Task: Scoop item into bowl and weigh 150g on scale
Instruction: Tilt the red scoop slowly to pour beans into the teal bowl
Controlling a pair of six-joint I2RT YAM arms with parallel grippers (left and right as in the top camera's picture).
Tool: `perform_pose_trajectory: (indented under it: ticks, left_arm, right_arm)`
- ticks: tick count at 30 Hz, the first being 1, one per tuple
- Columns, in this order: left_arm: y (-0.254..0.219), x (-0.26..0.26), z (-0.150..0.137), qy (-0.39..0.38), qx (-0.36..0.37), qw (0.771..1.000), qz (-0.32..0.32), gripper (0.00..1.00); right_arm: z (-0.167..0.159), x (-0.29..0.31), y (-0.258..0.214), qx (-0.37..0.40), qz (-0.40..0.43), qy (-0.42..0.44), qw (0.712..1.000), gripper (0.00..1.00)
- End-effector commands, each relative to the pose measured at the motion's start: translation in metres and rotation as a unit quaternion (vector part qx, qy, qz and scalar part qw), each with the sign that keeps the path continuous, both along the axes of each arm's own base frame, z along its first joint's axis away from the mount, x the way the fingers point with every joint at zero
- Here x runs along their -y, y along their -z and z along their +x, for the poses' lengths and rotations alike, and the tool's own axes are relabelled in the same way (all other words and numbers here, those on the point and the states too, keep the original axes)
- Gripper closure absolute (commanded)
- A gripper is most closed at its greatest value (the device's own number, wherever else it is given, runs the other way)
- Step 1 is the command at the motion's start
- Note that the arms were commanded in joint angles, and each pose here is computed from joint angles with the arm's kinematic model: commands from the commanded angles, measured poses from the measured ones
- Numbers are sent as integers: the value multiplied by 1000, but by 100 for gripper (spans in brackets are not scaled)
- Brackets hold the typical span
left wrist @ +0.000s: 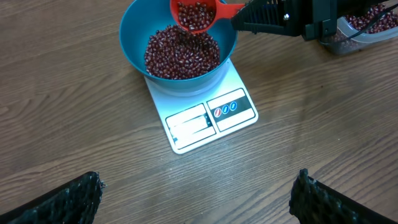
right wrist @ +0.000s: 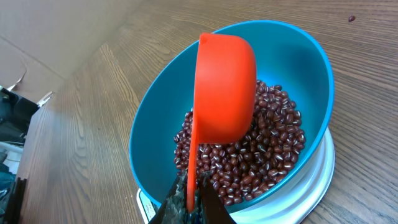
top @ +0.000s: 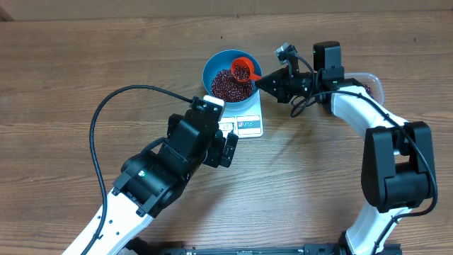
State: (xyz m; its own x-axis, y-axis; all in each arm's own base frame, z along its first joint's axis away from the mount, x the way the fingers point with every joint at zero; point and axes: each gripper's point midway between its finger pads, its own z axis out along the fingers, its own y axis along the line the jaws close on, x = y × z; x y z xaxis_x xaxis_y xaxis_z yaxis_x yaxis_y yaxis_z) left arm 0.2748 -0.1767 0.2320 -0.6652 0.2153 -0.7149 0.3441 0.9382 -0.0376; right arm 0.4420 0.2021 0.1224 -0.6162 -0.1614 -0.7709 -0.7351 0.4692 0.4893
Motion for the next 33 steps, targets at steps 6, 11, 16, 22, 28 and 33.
perform_pose_trajectory:
  ticks: [6, 11, 16, 22, 28, 33]
  left_arm:
    - [0, -3, 3, -12, 1, 1000, -1, 0]
    - [0, -3, 3, -12, 1, 1000, -1, 0]
    - [0, -3, 3, -12, 1, 1000, -1, 0]
    - [0, -3, 3, -12, 1, 1000, -1, 1]
    - [0, -3, 3, -12, 1, 1000, -1, 0]
    - [0, -3, 3, -12, 1, 1000, -1, 0]
  right_arm:
    - [5, 0, 1, 11, -6, 4, 1000, 96]
    - [7, -2, -4, 22, 2, -1, 1000, 96]
    - [7, -2, -9, 31, 12, -7, 999, 96]
    - [16, 4, -2, 38, -15, 19, 999, 96]
    - [24, 8, -7, 56, -14, 28, 998, 96]
    - [19, 4, -8, 51, -7, 17, 999, 96]
